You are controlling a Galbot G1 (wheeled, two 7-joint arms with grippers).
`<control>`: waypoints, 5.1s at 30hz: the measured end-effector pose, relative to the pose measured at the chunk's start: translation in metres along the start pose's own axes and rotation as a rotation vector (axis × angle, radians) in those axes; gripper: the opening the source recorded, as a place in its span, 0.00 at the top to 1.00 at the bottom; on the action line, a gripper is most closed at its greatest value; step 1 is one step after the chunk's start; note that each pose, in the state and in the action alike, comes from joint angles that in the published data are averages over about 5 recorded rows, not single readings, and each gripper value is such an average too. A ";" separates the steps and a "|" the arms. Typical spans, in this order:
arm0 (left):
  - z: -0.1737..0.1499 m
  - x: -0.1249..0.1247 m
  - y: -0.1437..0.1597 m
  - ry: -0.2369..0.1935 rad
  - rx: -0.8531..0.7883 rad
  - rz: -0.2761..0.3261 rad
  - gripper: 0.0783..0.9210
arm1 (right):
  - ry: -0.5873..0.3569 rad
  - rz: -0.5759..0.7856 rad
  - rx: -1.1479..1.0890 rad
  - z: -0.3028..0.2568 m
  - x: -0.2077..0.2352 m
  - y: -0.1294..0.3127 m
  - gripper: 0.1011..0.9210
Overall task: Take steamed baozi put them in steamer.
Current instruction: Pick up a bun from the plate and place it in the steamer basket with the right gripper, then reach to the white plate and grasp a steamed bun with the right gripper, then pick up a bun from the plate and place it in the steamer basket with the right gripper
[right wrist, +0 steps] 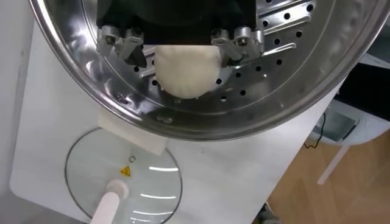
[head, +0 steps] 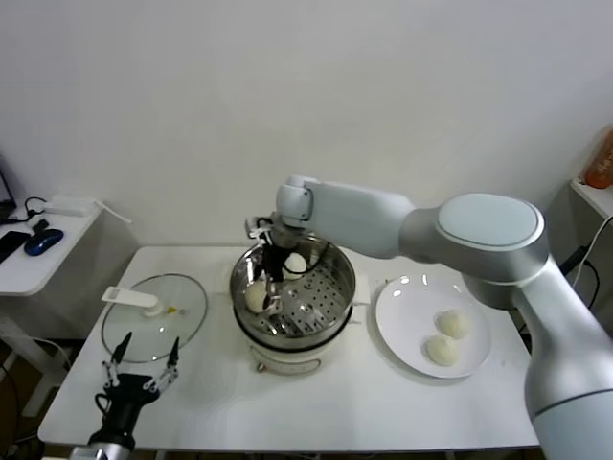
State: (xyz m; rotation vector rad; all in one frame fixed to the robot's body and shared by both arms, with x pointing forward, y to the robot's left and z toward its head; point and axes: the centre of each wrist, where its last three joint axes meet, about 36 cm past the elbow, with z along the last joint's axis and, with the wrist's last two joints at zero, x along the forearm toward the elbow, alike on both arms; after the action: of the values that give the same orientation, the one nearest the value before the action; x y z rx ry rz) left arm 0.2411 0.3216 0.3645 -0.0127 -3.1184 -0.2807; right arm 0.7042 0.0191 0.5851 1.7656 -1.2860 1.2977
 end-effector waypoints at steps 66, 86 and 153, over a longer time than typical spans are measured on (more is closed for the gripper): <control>0.006 0.002 -0.002 0.042 -0.008 -0.007 0.12 | 0.260 -0.083 -0.199 0.348 0.032 0.223 0.12; 0.009 0.002 -0.002 0.047 -0.004 -0.009 0.12 | 0.264 -0.093 -0.194 0.347 0.006 0.216 0.12; 0.004 -0.005 -0.004 0.070 -0.032 -0.026 0.12 | 0.446 0.005 1.146 -0.012 0.129 0.129 0.33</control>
State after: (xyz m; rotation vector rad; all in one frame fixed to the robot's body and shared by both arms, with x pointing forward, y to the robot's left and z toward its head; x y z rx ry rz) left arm 0.2460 0.3186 0.3593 0.0365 -3.0468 -0.3248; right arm 0.5867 -0.0621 0.7001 1.8970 -0.2290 2.5313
